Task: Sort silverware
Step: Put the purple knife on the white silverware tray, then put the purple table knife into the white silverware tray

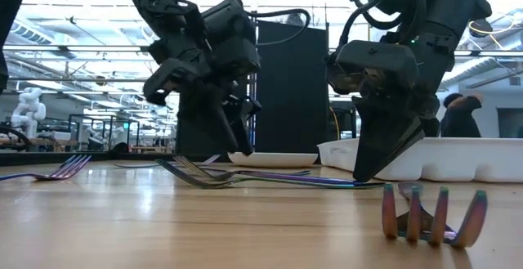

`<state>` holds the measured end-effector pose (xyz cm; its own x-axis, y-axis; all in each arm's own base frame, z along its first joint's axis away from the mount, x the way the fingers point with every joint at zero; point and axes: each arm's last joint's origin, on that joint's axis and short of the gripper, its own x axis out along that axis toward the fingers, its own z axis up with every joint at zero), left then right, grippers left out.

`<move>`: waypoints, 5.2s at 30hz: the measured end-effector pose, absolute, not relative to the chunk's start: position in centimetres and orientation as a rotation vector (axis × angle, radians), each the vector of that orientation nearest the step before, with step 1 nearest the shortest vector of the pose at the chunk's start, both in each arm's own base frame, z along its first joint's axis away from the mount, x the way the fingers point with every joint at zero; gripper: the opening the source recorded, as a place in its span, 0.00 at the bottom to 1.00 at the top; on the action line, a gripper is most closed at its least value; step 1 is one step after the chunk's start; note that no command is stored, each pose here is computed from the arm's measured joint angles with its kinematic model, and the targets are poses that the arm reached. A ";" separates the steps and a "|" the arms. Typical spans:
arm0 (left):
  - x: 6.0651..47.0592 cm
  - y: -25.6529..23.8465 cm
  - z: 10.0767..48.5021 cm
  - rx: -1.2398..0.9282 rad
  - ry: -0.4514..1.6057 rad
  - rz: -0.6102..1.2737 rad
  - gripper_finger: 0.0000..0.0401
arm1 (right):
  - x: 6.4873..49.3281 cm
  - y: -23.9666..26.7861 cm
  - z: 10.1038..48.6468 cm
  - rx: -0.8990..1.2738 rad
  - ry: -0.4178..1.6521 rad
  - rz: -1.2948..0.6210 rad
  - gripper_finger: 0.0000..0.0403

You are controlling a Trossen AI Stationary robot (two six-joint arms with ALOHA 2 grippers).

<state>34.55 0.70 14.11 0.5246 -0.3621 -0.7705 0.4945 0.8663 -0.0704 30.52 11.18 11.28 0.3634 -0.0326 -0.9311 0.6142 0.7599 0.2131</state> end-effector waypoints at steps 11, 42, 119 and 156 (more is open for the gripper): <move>32.7 -0.2 13.9 0.247 1.169 -0.398 0.49 | 30.5 11.2 11.3 0.598 1.133 -0.449 0.00; 30.9 -0.4 15.0 0.186 1.282 -0.407 0.49 | 30.7 10.6 11.3 0.586 1.123 -0.464 0.00; 33.3 -2.1 16.2 0.258 1.317 -0.170 0.10 | 33.3 8.8 16.4 0.433 0.907 -0.363 0.20; 32.7 2.6 15.9 -0.153 1.146 -0.607 0.10 | 31.8 8.9 13.7 0.597 1.160 -0.469 0.00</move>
